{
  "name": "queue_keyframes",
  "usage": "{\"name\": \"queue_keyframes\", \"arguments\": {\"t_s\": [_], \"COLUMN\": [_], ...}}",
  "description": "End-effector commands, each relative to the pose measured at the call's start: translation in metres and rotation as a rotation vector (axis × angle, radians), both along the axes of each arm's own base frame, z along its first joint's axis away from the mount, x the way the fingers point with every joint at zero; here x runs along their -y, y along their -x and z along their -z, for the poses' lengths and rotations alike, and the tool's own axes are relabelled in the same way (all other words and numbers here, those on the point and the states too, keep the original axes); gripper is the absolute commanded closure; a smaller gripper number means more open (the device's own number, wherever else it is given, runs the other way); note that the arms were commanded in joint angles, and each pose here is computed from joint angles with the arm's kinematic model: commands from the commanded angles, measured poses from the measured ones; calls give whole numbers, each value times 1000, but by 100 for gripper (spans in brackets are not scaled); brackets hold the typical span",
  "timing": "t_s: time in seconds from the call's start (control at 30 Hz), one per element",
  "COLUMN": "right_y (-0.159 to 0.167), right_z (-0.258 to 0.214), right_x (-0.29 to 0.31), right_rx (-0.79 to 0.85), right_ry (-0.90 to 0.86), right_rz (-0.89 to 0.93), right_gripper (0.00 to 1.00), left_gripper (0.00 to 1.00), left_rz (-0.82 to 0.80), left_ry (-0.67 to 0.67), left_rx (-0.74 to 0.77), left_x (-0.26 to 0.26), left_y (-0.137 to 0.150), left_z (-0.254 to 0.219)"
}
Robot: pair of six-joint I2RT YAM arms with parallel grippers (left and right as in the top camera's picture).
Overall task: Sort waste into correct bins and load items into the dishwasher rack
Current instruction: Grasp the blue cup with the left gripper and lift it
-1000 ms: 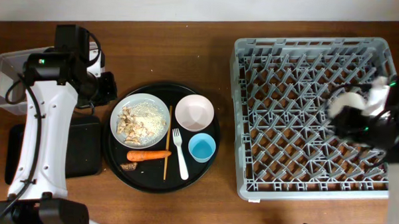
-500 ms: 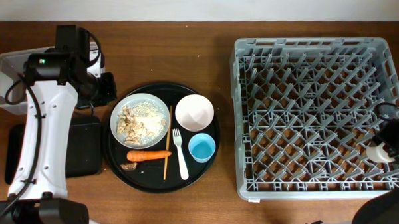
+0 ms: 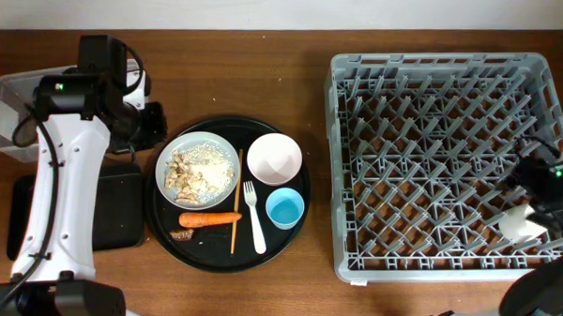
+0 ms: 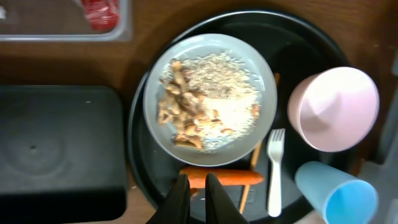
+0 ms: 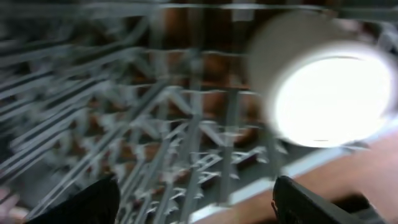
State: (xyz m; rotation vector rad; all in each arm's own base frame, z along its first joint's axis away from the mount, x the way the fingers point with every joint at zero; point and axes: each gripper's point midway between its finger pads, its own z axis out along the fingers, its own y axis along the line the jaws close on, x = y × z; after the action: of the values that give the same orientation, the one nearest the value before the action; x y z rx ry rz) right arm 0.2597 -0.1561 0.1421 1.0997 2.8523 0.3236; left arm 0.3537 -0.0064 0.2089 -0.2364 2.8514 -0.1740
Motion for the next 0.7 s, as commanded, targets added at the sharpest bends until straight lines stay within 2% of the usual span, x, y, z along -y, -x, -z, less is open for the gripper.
{"name": "queue_keyframes", "arguments": {"t_s": [0.0,0.07,0.13,0.17,0.2,0.33,0.43,0.67], "right_y": [-22,-27,-27,-26,-26,-27,-27,-27], "right_z": [-54,-77,-80,-79,-77,-77,-77,-77], "right_x": [-54,-91,-110,-116,-119,-125,-125,-125], "right_rx": [238,315,320,304,293,295,294,294], "right_ry": [3,43,56,74,82,80,81,81], "right_rz": [-211,-347,-422,-460,-480,-499,-499,-499], "right_gripper": [18,13,12,12,12,12,11,11], "left_gripper": [90,90,90,82,81,86,86,85], "left_rz": [66,144,225,271,306,442,534,579], "left_ry": [97,115,112,108,103,71,80,55], "left_rx": [5,-28,-69,-105,-139,-282,-322,-331], "left_x": [30,59,88,104,116,158,189,200], "left_y": [1,3,9,16,23,56,74,84], "left_z": [-3,6,17,26,35,85,108,126]}}
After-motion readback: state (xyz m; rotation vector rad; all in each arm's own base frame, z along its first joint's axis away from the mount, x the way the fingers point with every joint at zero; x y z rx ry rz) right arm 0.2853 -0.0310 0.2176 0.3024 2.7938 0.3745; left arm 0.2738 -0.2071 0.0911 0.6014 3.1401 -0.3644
